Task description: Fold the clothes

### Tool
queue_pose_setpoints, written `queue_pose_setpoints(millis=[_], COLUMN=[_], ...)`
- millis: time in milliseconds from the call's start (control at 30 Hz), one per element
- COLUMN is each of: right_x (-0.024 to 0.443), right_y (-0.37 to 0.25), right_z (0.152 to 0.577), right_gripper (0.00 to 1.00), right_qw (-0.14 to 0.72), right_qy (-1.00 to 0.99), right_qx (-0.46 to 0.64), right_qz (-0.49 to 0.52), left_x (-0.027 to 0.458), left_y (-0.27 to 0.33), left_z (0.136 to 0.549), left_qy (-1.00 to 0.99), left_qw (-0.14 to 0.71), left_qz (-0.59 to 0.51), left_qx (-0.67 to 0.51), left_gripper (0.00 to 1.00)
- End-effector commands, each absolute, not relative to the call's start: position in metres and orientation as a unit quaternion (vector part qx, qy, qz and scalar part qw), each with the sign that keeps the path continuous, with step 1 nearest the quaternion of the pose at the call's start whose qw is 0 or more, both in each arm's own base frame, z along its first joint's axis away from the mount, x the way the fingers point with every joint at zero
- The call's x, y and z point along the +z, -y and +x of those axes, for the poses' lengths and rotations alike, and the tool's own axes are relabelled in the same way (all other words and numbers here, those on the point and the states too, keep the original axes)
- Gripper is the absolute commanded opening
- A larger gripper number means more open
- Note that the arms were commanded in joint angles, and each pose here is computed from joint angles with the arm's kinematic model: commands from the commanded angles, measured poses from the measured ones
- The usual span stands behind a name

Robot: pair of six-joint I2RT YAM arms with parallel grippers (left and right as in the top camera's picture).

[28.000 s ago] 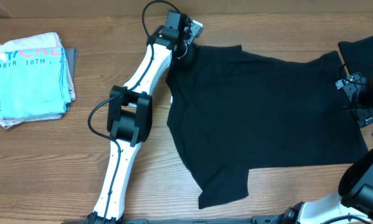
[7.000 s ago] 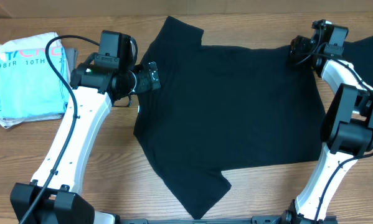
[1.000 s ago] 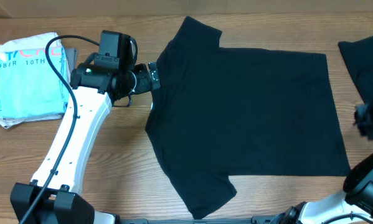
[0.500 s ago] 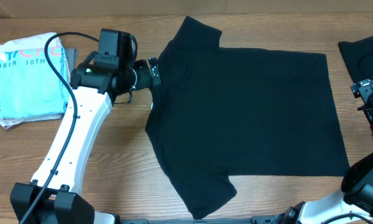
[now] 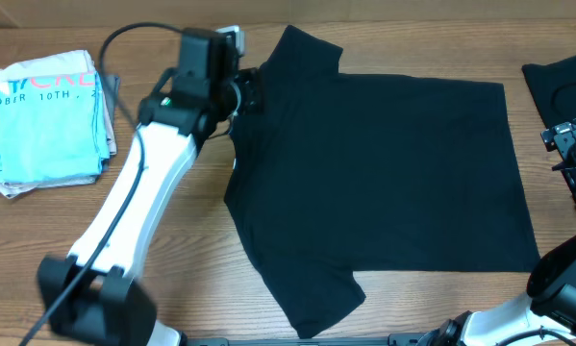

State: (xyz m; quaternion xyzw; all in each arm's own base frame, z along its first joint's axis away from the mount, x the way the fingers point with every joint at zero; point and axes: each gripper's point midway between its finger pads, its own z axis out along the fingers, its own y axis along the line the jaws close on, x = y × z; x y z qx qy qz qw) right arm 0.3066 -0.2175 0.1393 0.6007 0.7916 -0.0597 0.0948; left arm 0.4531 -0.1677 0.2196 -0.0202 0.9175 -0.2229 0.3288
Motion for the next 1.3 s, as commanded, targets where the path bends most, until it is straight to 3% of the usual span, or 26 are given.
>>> queue_pose_setpoints(millis=[0,267,533,800,1267], right_x=[0.147,0.147,0.147,0.147,0.147], right_y=[0.218,0.218,0.218,0.218,0.218], right_z=[0.311,0.311,0.311,0.311,0.311], right_gripper=[1.00,1.00,1.00,1.00,1.00], right_qw=[0.107,0.107,0.107,0.107,0.107], right_qy=[-0.793,-0.793,-0.793,-0.793,-0.793], right_qx=[-0.058,-0.058,-0.058,-0.058,-0.058], right_qz=[0.597,0.597,0.597,0.597,0.597], left_x=[0.202,0.170,0.111,0.053,-0.025], left_y=[0.181,0.217,0.234,0.226,0.191], left_z=[0.488,0.580,0.639,0.657,0.653], left_qy=[-0.926,-0.921,-0.897,-0.903,-0.932], left_qw=[0.307,0.318,0.375,0.388,0.348], left_qz=[0.000,0.049,0.068,0.065,0.037], left_qx=[-0.220,-0.218,-0.222,-0.175,-0.091], left_gripper=[0.04,0.04,0.04,0.04,0.04])
